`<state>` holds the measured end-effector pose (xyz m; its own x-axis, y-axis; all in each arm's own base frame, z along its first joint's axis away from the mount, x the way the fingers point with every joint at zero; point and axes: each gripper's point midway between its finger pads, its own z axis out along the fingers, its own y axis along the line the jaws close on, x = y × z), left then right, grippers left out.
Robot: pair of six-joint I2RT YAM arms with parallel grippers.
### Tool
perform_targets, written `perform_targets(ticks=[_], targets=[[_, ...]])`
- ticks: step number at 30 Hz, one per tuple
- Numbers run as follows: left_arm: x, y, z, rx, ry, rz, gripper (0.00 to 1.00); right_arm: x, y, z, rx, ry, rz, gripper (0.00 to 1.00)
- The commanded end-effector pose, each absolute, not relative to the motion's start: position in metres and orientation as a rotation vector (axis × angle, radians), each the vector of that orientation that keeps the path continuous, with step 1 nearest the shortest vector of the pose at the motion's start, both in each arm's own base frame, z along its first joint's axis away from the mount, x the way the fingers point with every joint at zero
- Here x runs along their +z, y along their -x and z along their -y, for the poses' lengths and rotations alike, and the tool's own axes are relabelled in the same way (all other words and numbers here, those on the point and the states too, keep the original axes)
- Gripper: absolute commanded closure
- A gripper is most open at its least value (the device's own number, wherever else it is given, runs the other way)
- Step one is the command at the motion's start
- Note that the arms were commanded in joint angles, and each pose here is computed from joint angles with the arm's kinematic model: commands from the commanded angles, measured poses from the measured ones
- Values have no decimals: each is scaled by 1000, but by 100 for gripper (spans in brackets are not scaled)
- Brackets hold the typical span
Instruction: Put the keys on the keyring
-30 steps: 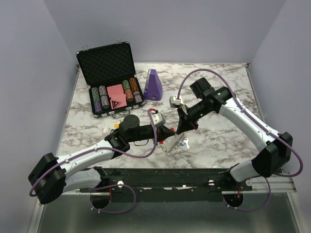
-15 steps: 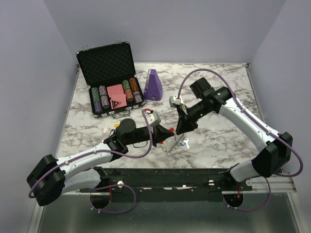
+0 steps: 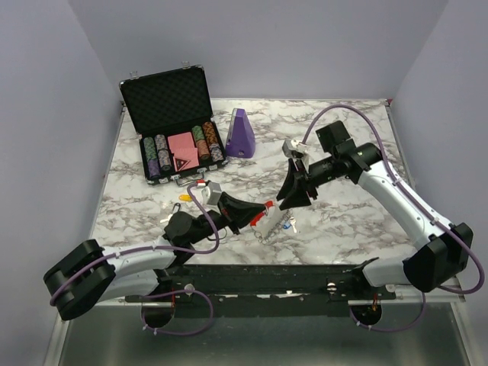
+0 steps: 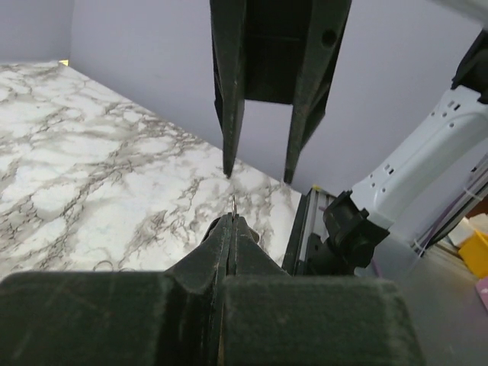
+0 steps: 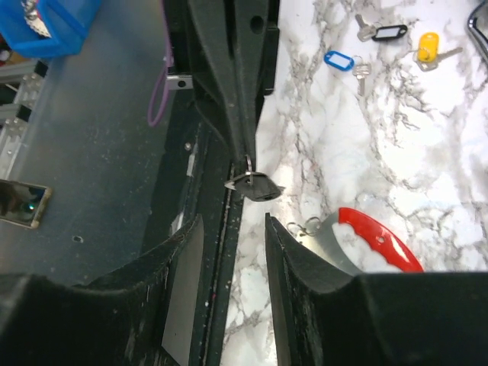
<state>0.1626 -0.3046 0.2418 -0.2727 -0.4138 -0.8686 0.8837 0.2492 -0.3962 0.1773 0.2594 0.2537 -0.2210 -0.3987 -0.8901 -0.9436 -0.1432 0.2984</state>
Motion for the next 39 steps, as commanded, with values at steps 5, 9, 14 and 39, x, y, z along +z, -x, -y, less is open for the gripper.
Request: perform_targets(ticks=[5, 9, 14, 39], targets=[[302, -162, 302, -1437, -351, -1051, 100, 267, -170, -268, 1452, 1437, -1496, 55], [302, -161, 307, -1448, -356, -1055, 100, 267, -176, -270, 1449, 1421, -1514, 59], [301, -161, 306, -1445, -349, -1054, 100, 261, -180, -271, 1438, 1409, -1537, 61], [307, -163, 302, -1450, -294, -1032, 100, 250, -177, -273, 1500, 1366, -1580, 78]])
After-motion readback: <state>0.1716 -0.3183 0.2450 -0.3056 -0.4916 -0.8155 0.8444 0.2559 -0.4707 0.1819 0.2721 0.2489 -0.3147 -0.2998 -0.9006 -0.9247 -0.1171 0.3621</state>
